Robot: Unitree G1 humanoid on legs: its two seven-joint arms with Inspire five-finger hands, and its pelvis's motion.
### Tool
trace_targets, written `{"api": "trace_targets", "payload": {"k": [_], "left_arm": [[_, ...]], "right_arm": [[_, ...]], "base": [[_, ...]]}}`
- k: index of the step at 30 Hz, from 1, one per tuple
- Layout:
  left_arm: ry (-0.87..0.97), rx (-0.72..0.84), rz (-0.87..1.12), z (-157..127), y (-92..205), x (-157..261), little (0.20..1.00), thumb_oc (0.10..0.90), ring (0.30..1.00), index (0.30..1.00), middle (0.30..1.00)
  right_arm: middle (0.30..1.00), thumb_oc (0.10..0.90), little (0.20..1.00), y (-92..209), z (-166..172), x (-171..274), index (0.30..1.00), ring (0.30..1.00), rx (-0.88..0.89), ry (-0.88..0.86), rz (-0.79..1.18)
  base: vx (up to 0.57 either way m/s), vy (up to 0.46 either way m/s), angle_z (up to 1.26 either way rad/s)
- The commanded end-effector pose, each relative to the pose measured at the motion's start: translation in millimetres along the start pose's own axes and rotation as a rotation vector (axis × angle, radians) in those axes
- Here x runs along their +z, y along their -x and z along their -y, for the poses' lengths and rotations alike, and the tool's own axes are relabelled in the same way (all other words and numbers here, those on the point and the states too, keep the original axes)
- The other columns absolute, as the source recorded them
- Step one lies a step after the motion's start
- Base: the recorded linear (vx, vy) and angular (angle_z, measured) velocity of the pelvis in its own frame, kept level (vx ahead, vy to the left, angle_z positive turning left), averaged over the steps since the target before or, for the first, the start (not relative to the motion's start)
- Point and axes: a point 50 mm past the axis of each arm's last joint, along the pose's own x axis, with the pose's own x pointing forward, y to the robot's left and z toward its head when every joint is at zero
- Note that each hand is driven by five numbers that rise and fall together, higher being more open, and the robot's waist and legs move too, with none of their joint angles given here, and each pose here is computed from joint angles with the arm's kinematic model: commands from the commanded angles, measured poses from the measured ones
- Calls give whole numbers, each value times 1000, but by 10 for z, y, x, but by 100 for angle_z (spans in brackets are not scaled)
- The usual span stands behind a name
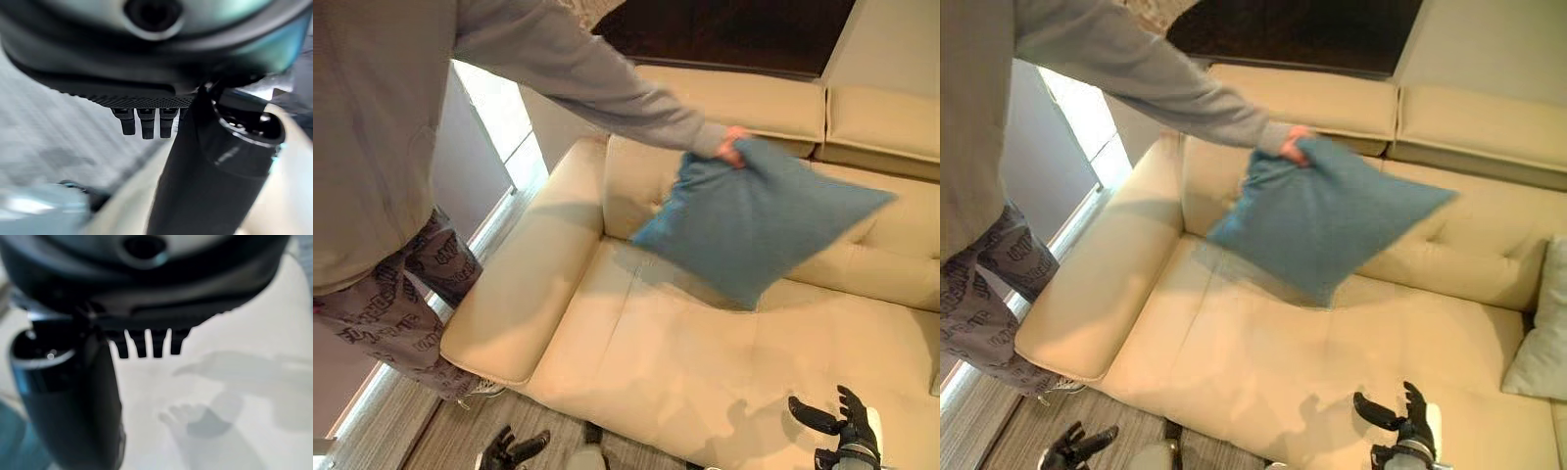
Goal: Pick up all the scattered cushions and arrange them neatly on the sofa.
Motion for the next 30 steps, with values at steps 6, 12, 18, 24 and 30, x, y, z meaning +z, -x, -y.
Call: {"api": "trace_targets", "payload": {"k": [6, 12, 18, 24, 30], "left_arm": [[-503, -39, -101, 7, 12, -313, 900, 800, 900, 900, 900], [-629, -47, -58, -9, -39, -164, 900, 800, 900, 900, 900], [-762, 18, -96, -242, -23, -238, 900, 800, 900, 900, 900], [-827, -8, -23, -169, -51, -112, 900, 800, 900, 900, 900], [-897, -70, 38, 39, -54, -56, 900, 800, 900, 900, 900]], "right_arm": [[900, 800, 900, -125, -91, 195, 900, 900, -42, -146, 32], [900, 800, 900, -99, -289, 180, 900, 900, 35, -127, 5], [900, 800, 900, -33, -388, -230, 900, 900, 73, -21, -169], [900, 800, 900, -61, -297, -280, 900, 900, 68, 25, -193], [900, 800, 900, -100, -106, -326, 900, 900, 21, 27, -210]], "base": [[-242, 164, 30], [-340, 79, -25], [-333, -51, -53], [-96, -152, -50], [-10, -146, -2]]}}
